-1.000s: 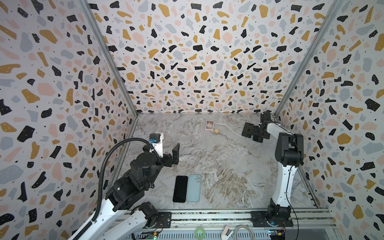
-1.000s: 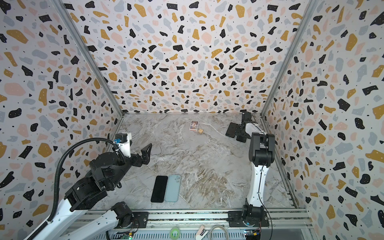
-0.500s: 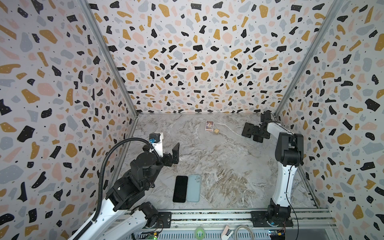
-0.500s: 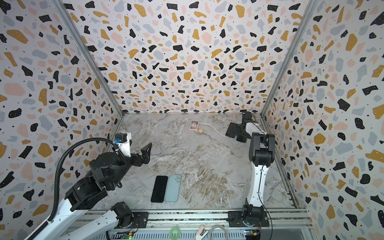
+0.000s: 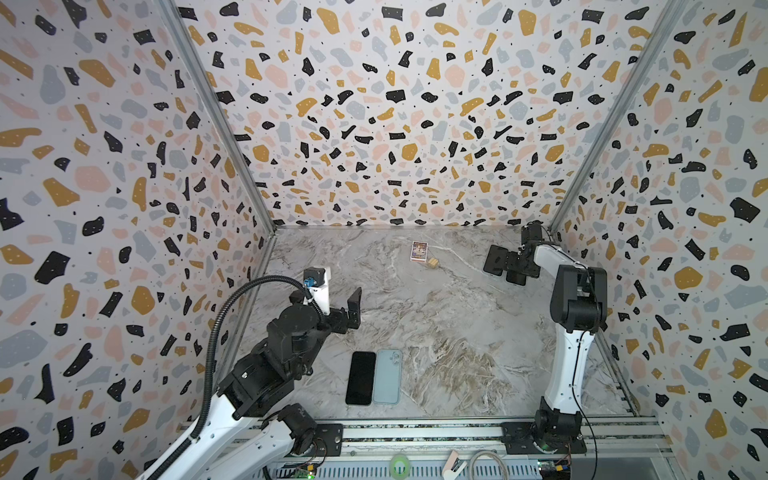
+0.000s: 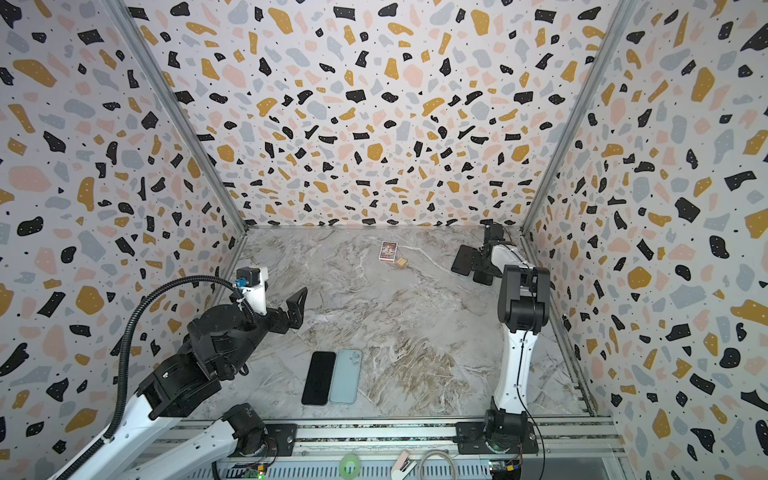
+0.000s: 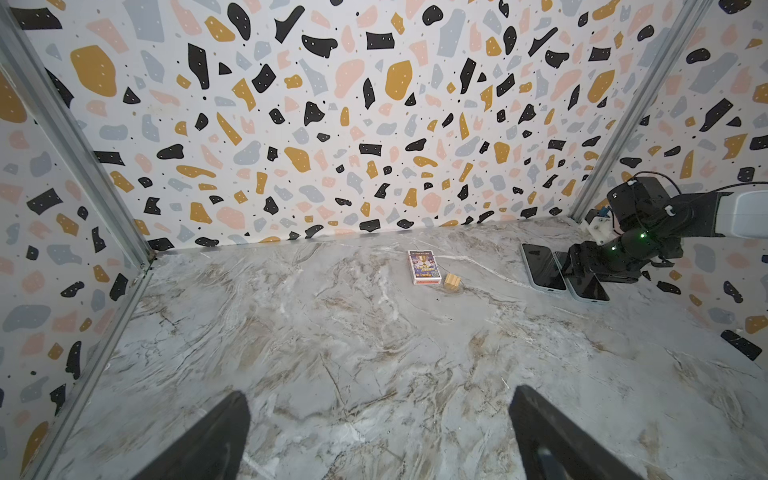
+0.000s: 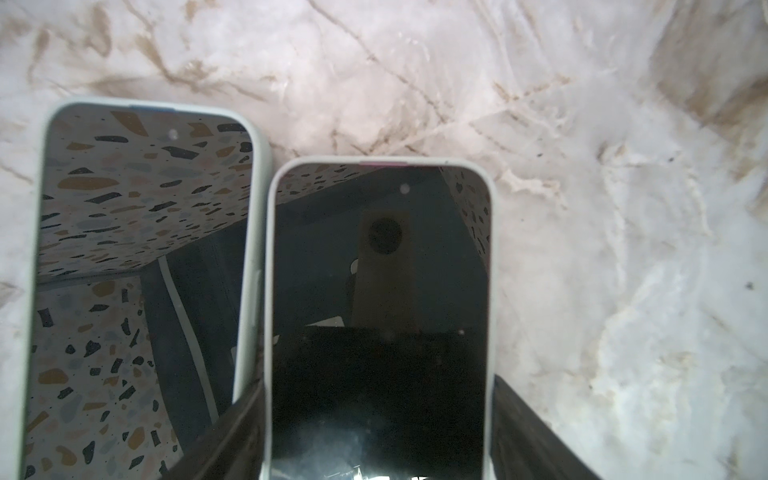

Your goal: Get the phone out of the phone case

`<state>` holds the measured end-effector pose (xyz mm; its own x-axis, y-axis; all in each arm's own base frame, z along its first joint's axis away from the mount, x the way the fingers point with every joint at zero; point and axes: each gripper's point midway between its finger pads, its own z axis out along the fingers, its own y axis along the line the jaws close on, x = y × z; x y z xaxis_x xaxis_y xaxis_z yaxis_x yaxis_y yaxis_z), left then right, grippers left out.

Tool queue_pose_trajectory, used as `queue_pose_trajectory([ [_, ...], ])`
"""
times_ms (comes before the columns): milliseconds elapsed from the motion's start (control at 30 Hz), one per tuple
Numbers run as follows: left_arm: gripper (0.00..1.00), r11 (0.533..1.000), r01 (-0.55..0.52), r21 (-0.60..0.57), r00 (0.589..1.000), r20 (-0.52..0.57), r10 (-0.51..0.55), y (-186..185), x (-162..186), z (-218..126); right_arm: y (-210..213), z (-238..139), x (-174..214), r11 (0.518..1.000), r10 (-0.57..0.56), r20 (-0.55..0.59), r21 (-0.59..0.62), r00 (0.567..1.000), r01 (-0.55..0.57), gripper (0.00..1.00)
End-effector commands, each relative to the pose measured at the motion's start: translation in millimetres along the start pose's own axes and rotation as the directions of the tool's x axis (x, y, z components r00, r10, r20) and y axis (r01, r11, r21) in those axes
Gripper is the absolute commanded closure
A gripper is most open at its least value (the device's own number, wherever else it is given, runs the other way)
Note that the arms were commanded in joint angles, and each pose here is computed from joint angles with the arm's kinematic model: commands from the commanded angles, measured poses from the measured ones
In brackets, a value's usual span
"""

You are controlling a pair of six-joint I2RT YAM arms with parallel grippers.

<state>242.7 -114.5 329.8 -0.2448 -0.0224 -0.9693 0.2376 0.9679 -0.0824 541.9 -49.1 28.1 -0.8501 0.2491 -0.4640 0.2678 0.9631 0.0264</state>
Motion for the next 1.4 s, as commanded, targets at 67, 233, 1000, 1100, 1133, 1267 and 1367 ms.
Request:
queue_pose_trajectory([
  [67, 0.00, 0.997, 0.072, 0.022, 0.997, 0.010, -0.072, -8, 2, 13, -7, -12, 22, 1.000, -0.002, -0.088, 0.015, 0.996, 0.003, 0.38],
  [233, 0.00, 0.989, 0.134, 0.055, 0.991, -0.016, -0.133, -21, 12, 28, -8, -22, 19, 1.000, 0.005, -0.068, 0.021, 0.998, -0.003, 0.48],
  [1000, 0.00, 0.942, 0.317, 0.109, 0.946, -0.108, -0.306, -56, 52, 85, 2, -66, 29, 1.000, -0.014, 0.002, -0.006, 1.000, 0.014, 0.67],
  [1100, 0.00, 0.928, 0.350, 0.130, 0.934, -0.121, -0.335, -65, 55, 94, 6, -68, 35, 1.000, -0.022, 0.002, -0.013, 1.000, 0.022, 0.68],
  [1133, 0.00, 0.923, 0.360, 0.134, 0.930, -0.127, -0.345, -67, 57, 97, 8, -69, 37, 1.000, -0.026, 0.002, -0.016, 1.000, 0.027, 0.68],
  [1267, 0.00, 0.895, 0.417, 0.160, 0.905, -0.161, -0.393, -79, 61, 110, 18, -76, 45, 0.998, -0.052, 0.010, -0.024, 0.999, 0.052, 0.68],
  [1367, 0.01, 0.865, 0.470, 0.173, 0.877, -0.201, -0.437, -85, 69, 122, 26, -84, 51, 0.997, -0.065, 0.024, -0.042, 0.998, 0.066, 0.68],
])
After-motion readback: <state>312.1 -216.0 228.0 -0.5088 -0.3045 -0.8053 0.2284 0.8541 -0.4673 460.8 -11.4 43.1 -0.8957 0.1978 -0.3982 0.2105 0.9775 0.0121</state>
